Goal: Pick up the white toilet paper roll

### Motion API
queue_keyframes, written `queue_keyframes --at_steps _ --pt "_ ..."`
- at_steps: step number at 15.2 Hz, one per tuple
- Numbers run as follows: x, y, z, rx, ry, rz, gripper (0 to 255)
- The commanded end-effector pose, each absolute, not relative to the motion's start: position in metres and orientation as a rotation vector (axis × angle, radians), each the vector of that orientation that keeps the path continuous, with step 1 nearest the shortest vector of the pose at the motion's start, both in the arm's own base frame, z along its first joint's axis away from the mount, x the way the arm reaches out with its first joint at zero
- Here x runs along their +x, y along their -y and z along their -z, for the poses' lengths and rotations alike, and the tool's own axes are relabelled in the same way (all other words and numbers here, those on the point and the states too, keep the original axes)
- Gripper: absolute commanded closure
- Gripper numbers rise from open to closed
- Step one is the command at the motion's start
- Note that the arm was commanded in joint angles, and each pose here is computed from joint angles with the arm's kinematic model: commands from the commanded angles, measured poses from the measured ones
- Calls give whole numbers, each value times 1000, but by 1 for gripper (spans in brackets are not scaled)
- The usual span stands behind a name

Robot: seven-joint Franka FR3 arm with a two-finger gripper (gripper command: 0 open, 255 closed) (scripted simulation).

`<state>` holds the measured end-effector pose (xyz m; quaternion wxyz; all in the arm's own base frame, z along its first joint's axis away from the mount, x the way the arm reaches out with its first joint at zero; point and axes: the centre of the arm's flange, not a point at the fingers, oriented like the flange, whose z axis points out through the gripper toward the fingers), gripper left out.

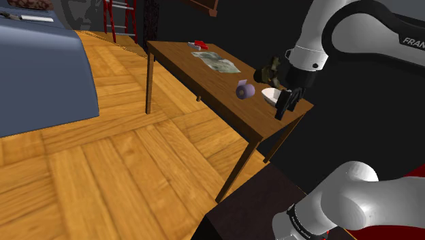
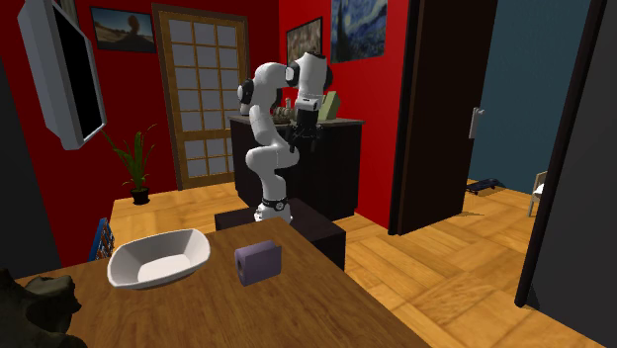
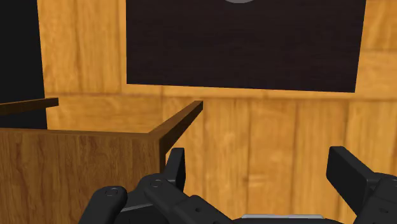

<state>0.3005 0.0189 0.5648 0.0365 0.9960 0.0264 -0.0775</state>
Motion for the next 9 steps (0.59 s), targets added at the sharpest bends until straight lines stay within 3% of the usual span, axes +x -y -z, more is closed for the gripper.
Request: queue_keyframes --at_steps 1,9 --pt "301 -19 -565 3058 -81 238 0" --pt "349 -35 -487 2835 141 -37 0"
